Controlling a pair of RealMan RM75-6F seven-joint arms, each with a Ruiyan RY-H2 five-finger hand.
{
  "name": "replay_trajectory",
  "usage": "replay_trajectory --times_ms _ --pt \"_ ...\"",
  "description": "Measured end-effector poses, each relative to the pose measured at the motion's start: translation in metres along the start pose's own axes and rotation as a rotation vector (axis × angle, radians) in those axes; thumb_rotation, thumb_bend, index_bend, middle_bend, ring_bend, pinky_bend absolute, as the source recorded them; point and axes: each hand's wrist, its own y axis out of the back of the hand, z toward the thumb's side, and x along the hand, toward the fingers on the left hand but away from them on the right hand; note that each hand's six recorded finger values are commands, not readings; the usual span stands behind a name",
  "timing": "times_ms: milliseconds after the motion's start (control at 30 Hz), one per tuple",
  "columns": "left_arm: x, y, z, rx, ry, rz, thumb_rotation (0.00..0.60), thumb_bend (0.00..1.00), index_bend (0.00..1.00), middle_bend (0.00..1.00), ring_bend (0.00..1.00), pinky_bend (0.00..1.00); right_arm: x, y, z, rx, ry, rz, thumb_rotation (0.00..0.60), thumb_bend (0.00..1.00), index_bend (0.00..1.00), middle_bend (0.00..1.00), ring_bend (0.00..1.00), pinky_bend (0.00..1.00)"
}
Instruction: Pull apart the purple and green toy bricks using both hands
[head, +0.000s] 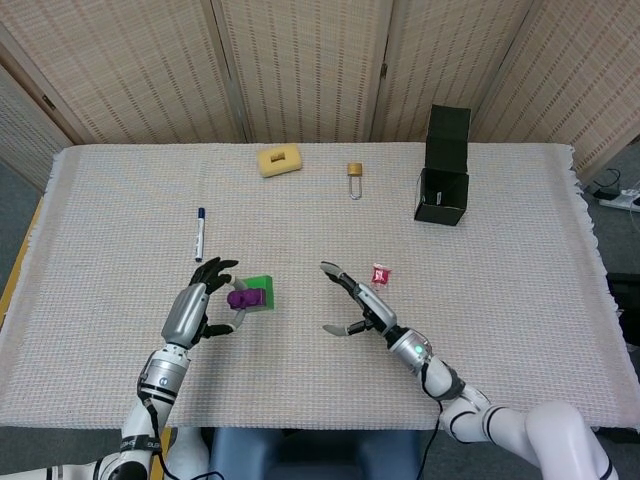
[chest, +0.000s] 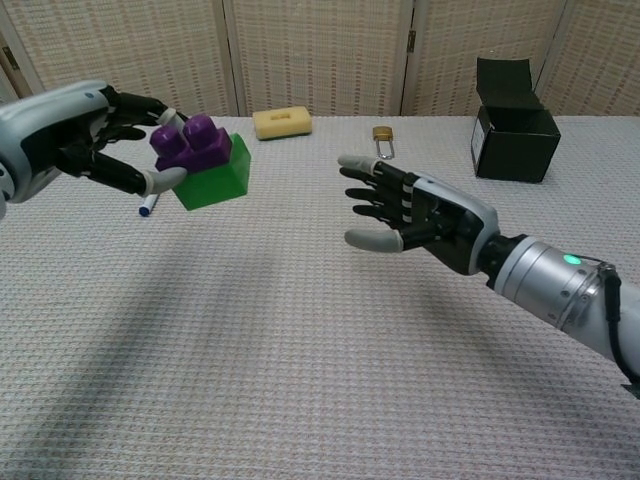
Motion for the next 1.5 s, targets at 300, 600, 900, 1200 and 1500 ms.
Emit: replay_trajectory --times_ms 300,600,900,1200,1500 --pt "-0.001 -0.008 0.007 -0.008 -0.017 -0.019 0.600 0.69 0.81 0.20 0.00 0.00 -0.016 -0.024 0.010 -0.091 0.051 0.031 0.600 0.27 0.00 0.00 0.00 0.00" --pt "0.001 -0.020 0.012 -0.037 -0.026 -0.037 0.600 0.69 0.81 0.21 0.00 0.00 -0.032 -0.035 0.024 -0.131 0.077 0.057 0.600 0.27 0.00 0.00 0.00 0.00" --pt "0.000 -0.030 0.017 -0.027 -0.035 -0.053 0.600 0.69 0.81 0.21 0.00 0.00 -0.033 -0.042 0.024 -0.145 0.087 0.060 0.600 0.27 0.04 0.00 0.00 0.00" --pt "-0.001 -0.031 0.022 -0.033 -0.044 -0.034 0.600 0.69 0.81 0.21 0.00 0.00 -0.034 -0.044 0.020 -0.146 0.080 0.051 0.600 0.27 0.29 0.00 0.00 0.00" --pt "-0.005 -0.036 0.022 -0.034 -0.047 -0.054 0.600 0.69 0.81 0.22 0.00 0.00 -0.036 -0.041 0.022 -0.156 0.096 0.020 0.600 0.27 0.42 0.01 0.04 0.00"
